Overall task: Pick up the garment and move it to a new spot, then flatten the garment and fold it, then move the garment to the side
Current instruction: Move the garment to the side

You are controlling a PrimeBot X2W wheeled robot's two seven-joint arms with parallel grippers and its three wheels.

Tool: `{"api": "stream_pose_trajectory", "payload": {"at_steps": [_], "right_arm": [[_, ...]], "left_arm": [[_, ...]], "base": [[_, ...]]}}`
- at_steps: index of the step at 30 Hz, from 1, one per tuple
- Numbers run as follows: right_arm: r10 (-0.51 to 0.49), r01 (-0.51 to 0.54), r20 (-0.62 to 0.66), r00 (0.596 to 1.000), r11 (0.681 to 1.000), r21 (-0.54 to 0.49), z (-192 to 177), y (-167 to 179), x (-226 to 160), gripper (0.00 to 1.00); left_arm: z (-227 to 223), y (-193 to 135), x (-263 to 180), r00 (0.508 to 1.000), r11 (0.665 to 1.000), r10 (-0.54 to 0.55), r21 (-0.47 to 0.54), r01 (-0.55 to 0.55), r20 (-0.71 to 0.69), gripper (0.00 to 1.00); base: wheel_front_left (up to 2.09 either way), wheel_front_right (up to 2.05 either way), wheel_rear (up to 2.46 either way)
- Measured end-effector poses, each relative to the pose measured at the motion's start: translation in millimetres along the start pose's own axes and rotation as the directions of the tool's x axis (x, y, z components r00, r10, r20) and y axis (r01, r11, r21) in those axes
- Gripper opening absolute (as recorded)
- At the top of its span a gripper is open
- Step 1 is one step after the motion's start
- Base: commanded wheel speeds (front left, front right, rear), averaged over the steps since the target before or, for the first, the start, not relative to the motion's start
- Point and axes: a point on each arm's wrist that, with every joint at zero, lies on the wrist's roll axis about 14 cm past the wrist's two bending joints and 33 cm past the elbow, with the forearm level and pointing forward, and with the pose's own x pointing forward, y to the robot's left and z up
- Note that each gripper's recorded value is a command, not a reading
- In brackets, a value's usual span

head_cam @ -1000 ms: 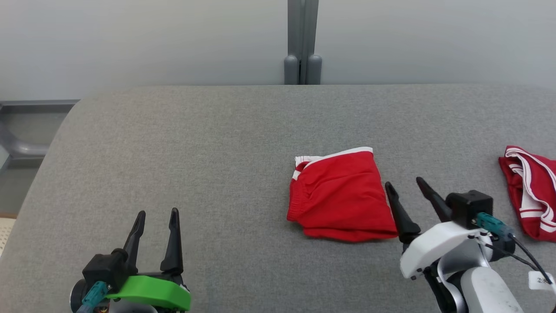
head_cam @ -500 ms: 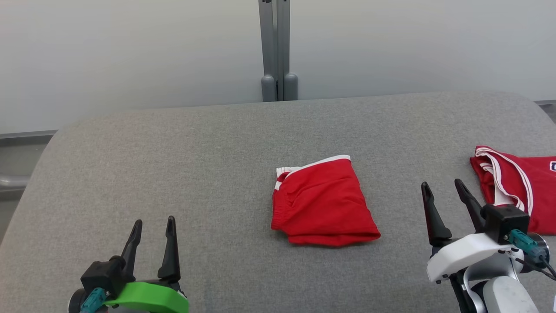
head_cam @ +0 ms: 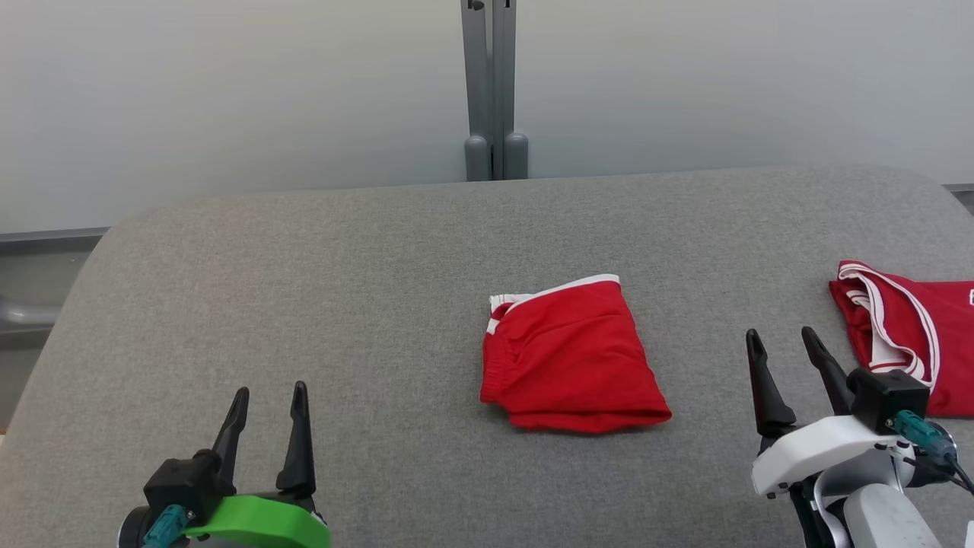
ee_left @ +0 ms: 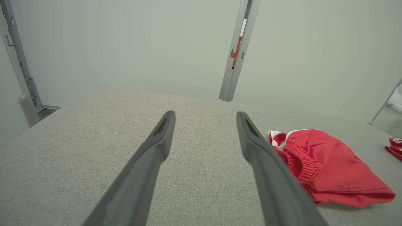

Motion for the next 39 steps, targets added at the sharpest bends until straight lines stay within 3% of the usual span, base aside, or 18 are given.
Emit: {"api": "stream_pose_trajectory", "payload": {"at_steps": [9, 13, 22, 30, 39], "right_arm": [[-0.02, 0.021, -0.065, 0.998, 1.0, 0.012, -15, -4, 4, 1.0], [-0.015, 0.027, -0.223, 0.975, 0.998, 0.052, -32, 1, 21, 1.0], [0.067, -0.018, -0.534, 0.843, 0.995, 0.097, -68, 31, 61, 1.0], [0.105, -0.052, -0.63, 0.77, 0.993, 0.103, -98, 53, 87, 1.0], [0.137, -0.037, -0.777, 0.615, 0.989, 0.145, -159, 71, 73, 1.0]], "left_arm": [[-3, 1, -1, 1.0, 1.0, 0.002, -0.001, -0.002, -0.008, 1.0], [-7, 4, -2, 1.0, 1.0, 0.011, -0.002, -0.011, -0.02, 1.0], [-17, 9, -8, 0.998, 0.999, 0.035, -0.005, -0.035, -0.053, 1.0], [-13, 24, -5, 0.996, 0.997, 0.082, 0.001, -0.082, -0.044, 1.0], [-8, 39, -8, 0.991, 0.992, 0.129, 0.008, -0.129, -0.034, 1.0]], "base": [[0.0, 0.0, 0.0], [0.0, 0.0, 0.0], [0.0, 0.0, 0.0], [0.0, 0.0, 0.0], [0.0, 0.0, 0.0]]}}
